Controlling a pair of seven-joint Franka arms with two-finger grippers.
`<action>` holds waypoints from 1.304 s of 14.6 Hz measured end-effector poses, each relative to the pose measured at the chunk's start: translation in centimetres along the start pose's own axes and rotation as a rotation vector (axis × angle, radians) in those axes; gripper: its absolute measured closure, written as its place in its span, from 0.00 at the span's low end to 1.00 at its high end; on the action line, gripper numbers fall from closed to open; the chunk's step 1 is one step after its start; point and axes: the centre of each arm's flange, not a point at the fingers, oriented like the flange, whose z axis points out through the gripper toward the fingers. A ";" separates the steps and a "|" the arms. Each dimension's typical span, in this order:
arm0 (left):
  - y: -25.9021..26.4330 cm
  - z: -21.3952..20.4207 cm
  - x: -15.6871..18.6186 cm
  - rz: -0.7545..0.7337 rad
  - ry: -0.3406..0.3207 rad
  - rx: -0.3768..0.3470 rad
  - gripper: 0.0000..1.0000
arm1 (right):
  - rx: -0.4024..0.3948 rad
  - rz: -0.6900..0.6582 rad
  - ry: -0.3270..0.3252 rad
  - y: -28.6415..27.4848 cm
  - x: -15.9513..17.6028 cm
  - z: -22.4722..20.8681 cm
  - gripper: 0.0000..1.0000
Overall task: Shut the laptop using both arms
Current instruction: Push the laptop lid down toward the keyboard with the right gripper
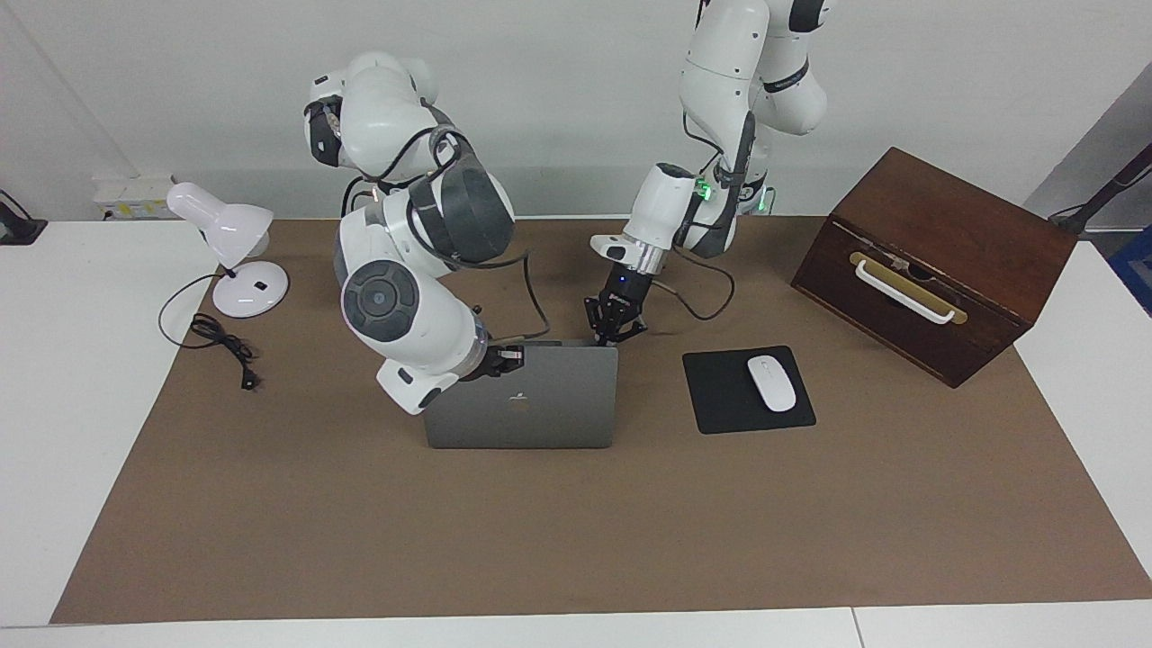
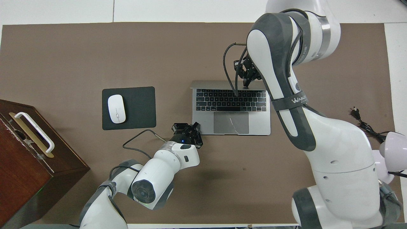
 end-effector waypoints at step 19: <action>0.0 0.0 -0.1 0.018 0.003 0.000 0.99 | 0.001 0.073 -0.145 -0.4 1.1 5.1 0.99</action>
